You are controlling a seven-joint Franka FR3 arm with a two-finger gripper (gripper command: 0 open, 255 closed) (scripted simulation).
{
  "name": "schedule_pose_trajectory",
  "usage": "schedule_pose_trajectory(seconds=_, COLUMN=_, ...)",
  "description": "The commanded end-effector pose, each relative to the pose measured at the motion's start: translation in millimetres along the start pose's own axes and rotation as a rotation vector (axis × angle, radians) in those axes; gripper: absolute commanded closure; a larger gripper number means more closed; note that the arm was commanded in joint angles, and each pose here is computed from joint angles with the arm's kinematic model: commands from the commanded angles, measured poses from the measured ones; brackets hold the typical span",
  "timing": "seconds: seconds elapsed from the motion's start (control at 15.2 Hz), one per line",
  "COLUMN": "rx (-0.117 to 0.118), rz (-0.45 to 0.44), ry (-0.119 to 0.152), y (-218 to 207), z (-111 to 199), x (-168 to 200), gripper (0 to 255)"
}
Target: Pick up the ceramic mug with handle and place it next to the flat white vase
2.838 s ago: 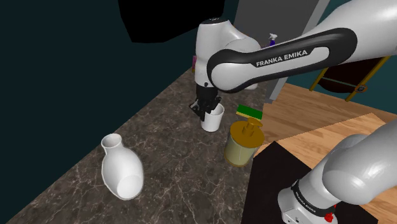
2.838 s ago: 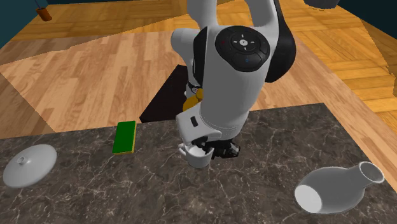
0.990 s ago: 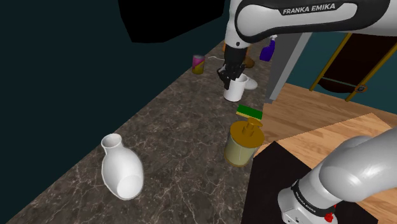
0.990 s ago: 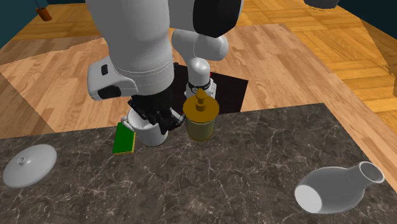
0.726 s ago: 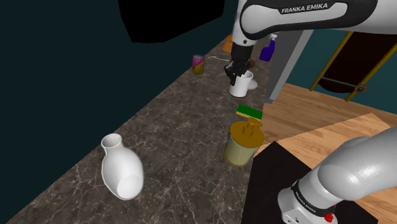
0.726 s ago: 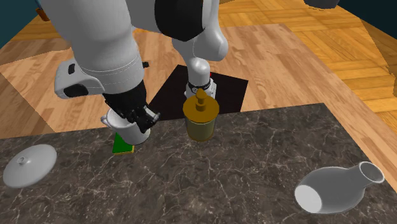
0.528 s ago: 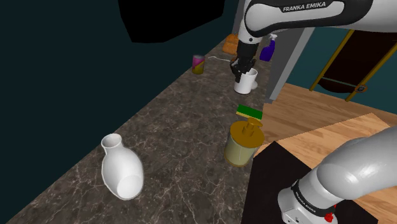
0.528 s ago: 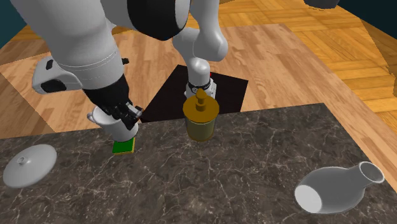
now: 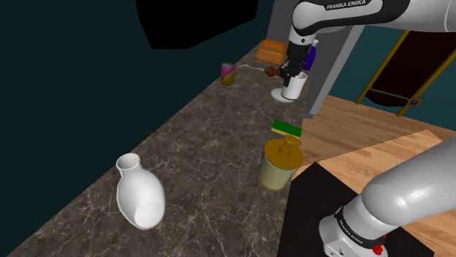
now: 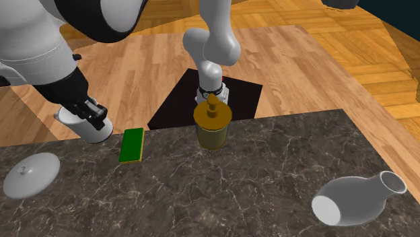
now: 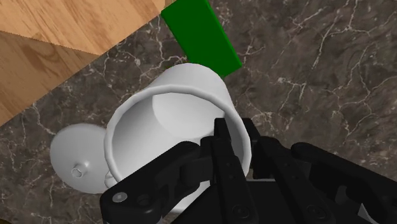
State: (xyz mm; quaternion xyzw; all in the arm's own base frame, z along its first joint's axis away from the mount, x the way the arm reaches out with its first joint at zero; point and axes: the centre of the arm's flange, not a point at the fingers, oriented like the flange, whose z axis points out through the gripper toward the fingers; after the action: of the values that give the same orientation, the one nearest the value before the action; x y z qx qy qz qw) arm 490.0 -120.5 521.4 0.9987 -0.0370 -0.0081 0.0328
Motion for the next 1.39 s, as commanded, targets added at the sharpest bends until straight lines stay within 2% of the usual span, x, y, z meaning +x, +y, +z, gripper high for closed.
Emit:
schedule_pose_trajectory(seconds=0.0, rx=-0.001, rz=-0.001, ry=0.000, y=27.2, z=1.1, x=5.7, gripper=255)
schedule_pose_trajectory(seconds=0.86, rx=-0.001, rz=-0.001, ry=0.000, y=193.0, z=10.9, x=45.9, gripper=255)
schedule_pose_trajectory(seconds=1.32, rx=-0.001, rz=-0.001, ry=0.000, y=190.6, z=47.8, x=46.4, gripper=255)
